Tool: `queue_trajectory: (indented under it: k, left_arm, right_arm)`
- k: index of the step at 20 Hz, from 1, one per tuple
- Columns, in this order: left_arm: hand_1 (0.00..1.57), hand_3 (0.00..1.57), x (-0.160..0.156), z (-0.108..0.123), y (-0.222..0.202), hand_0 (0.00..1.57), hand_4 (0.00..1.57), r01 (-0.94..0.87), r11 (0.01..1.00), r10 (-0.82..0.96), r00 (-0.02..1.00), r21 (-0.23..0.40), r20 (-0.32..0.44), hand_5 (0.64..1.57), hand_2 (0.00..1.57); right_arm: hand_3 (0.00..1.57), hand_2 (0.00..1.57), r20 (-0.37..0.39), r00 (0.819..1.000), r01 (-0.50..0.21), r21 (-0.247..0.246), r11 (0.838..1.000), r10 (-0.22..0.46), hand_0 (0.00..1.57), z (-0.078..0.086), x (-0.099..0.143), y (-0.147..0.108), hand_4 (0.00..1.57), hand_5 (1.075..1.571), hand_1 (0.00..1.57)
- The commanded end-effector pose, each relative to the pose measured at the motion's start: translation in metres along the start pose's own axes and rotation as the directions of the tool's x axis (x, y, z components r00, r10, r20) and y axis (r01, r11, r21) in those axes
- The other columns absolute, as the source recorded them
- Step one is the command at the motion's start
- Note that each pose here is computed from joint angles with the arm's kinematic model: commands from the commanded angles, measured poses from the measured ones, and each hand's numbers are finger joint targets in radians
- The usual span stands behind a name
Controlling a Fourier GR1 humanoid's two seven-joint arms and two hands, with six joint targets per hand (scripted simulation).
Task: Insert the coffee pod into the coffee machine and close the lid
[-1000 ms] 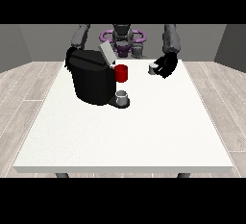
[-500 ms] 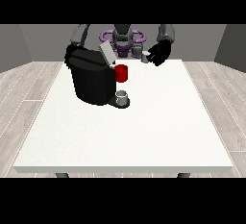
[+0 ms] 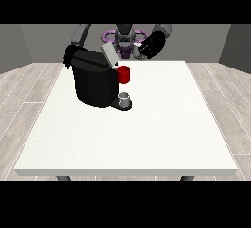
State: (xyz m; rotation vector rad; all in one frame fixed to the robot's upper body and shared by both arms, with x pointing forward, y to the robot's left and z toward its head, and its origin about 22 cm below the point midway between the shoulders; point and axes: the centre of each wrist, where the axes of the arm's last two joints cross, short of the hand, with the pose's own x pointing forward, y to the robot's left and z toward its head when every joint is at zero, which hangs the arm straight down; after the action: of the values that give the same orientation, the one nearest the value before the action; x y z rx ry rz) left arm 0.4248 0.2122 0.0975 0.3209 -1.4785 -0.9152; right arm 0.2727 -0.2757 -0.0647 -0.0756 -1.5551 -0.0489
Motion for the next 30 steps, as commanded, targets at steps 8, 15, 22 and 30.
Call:
queue_trajectory:
  k: [8, 15, 22, 30]
  left_arm:
    - [1.36, 1.36, 0.015, -0.006, 0.038, 1.36, 0.61, -0.027, 0.991, 0.029, 1.000, 0.133, -0.011, 1.571, 1.42]
    - [1.39, 1.41, 0.044, 0.000, 0.105, 1.39, 0.61, -0.041, 0.964, 0.025, 0.998, 0.263, 0.062, 1.571, 1.44]
    - [1.46, 1.37, 0.058, 0.000, 0.130, 1.46, 0.60, -0.094, 0.955, 0.078, 0.995, 0.282, 0.065, 1.571, 1.48]
    - [1.43, 1.42, 0.060, 0.009, 0.151, 1.43, 0.68, 0.002, 0.944, -0.020, 0.999, 0.330, 0.049, 1.571, 1.49]
  right_arm:
    - [0.00, 0.00, 0.072, 0.997, 0.023, 0.106, 0.994, -0.031, 0.00, -0.016, 0.026, 0.012, 0.02, 1.571, 0.00]
    - [0.00, 0.00, 0.222, 0.974, 0.008, 0.203, 0.979, -0.054, 0.00, -0.032, 0.035, 0.015, 0.00, 1.571, 0.00]
    - [0.00, 0.00, 0.229, 0.973, -0.015, 0.229, 0.973, -0.039, 0.00, -0.045, 0.050, 0.026, 0.29, 1.571, 0.00]
    - [0.00, 0.00, 0.255, 0.966, -0.017, 0.222, 0.975, -0.041, 0.00, -0.050, 0.049, 0.026, 0.26, 1.571, 0.00]
